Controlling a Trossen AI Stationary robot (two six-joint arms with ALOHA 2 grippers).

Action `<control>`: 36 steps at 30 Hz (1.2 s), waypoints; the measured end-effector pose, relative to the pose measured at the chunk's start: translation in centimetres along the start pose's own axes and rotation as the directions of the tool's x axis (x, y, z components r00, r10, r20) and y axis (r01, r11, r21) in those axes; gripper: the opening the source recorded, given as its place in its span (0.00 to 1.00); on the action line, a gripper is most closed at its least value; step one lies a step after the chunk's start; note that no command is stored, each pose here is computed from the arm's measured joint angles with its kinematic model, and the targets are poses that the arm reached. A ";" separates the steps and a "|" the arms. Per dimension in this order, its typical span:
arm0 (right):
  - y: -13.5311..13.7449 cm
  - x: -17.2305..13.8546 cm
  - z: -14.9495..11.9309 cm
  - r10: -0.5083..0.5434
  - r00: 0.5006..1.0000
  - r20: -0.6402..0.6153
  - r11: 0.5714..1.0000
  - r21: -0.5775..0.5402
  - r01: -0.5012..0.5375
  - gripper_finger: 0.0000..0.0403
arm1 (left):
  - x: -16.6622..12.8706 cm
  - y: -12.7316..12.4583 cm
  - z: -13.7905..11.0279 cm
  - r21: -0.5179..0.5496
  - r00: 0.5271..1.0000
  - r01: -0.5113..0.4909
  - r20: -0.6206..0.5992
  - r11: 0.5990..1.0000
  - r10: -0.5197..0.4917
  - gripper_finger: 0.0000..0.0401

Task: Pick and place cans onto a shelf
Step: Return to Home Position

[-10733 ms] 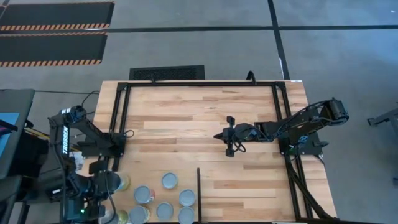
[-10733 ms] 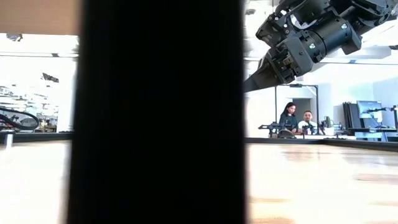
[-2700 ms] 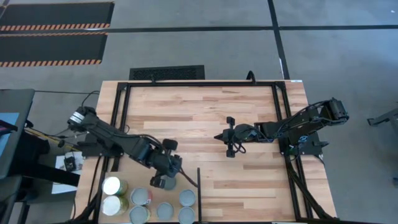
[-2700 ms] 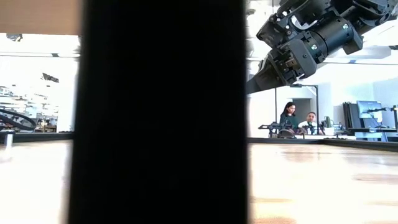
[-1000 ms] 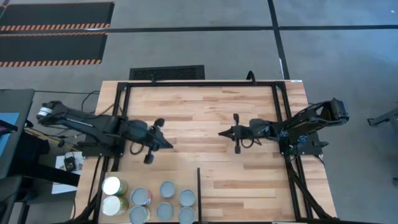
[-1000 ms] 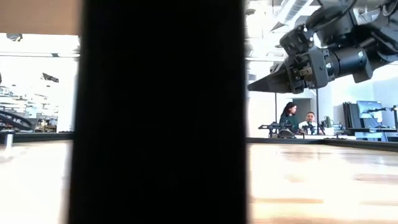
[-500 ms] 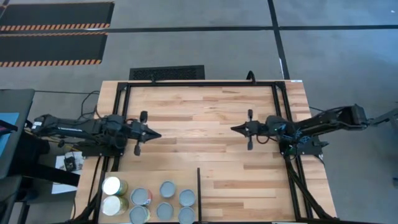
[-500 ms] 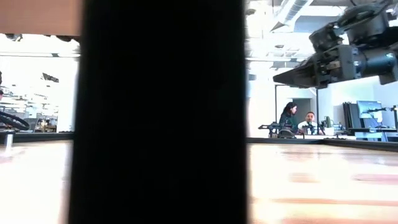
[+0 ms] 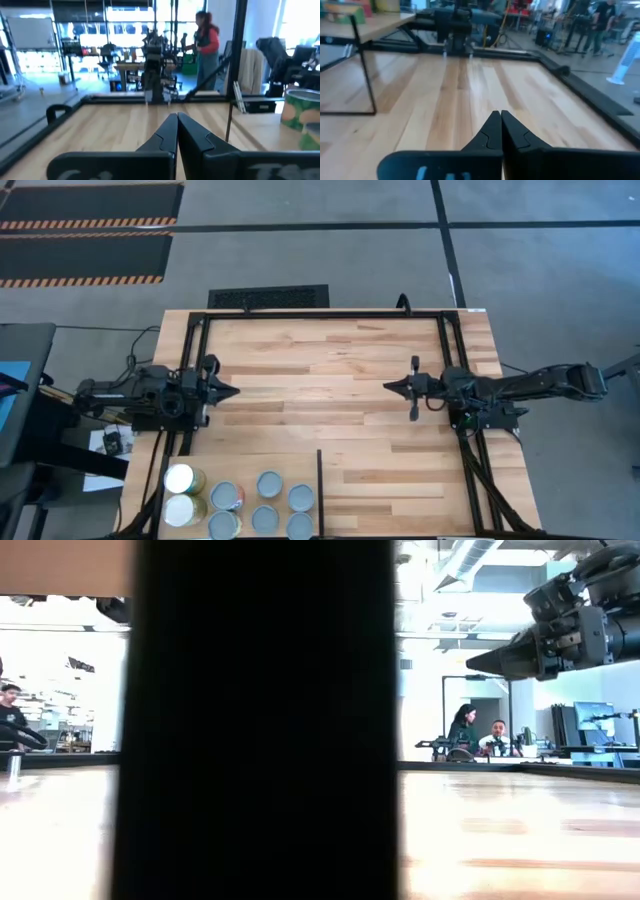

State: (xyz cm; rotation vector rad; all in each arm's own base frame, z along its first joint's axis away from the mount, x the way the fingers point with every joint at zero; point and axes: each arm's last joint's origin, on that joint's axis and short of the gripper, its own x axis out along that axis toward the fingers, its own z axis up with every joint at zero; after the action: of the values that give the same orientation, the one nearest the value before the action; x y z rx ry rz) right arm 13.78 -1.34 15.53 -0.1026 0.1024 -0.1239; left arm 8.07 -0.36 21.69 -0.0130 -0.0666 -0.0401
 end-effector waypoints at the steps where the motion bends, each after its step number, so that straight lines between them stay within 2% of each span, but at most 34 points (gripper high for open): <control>1: -0.1 -0.1 0.1 -0.014 1.000 0.002 1.000 0.000 0.014 0.01 | 0.0 0.0 0.0 0.000 1.000 -0.002 -0.002 1.000 0.002 0.00; 4: -0.4 -0.6 0.3 -0.038 0.999 0.019 0.999 -0.002 0.038 0.01 | 0.2 0.1 -0.5 0.004 0.999 -0.032 -0.034 0.999 0.032 0.00; 8: -0.7 -1.3 0.7 -0.059 0.997 0.056 0.998 0.000 0.059 0.01 | 0.6 0.3 -2.5 0.007 0.993 -0.096 -0.075 0.995 0.096 0.00; 13: -1.1 -2.3 0.9 -0.090 0.993 0.080 0.996 0.007 0.090 0.01 | 1.3 0.3 -4.8 -0.019 0.995 -0.095 -0.025 0.995 0.095 0.00; 15: -1.3 -2.7 0.9 -0.102 0.991 0.089 0.995 0.009 0.102 0.01 | 1.4 0.3 -4.5 -0.012 0.996 -0.091 0.000 0.996 0.091 0.00; 20: -1.8 -3.9 0.4 -0.151 0.986 0.070 0.988 0.033 0.149 0.01 | 1.3 0.6 -4.3 0.003 0.980 -0.199 0.025 0.980 0.198 0.00; 23: -2.0 -4.3 0.8 -0.160 0.980 0.118 0.987 0.039 0.157 0.01 | 1.2 0.9 -4.4 0.034 0.958 -0.286 0.015 0.958 0.286 0.00; 27: -2.9 -4.5 0.5 -0.287 0.954 0.090 0.958 0.042 0.284 0.02 | 1.1 1.2 -4.4 0.000 0.931 -0.364 0.019 0.931 0.364 0.00; 31: -3.5 -4.7 0.6 -0.334 0.937 0.099 0.942 0.056 0.330 0.05 | 1.2 1.2 -4.4 -0.033 0.932 -0.363 0.016 0.931 0.363 0.00; 36: -3.8 -4.8 0.4 -0.361 0.929 0.077 0.932 0.051 0.358 0.08 | 1.2 1.2 -4.5 -0.015 0.933 -0.360 0.010 0.933 0.360 0.00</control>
State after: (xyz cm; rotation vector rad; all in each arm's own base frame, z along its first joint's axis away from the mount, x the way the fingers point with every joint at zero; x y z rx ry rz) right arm 8.68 -4.41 16.76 -0.0897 -0.0057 -0.4883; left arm 9.63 0.69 17.27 -0.0378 -0.0758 0.3278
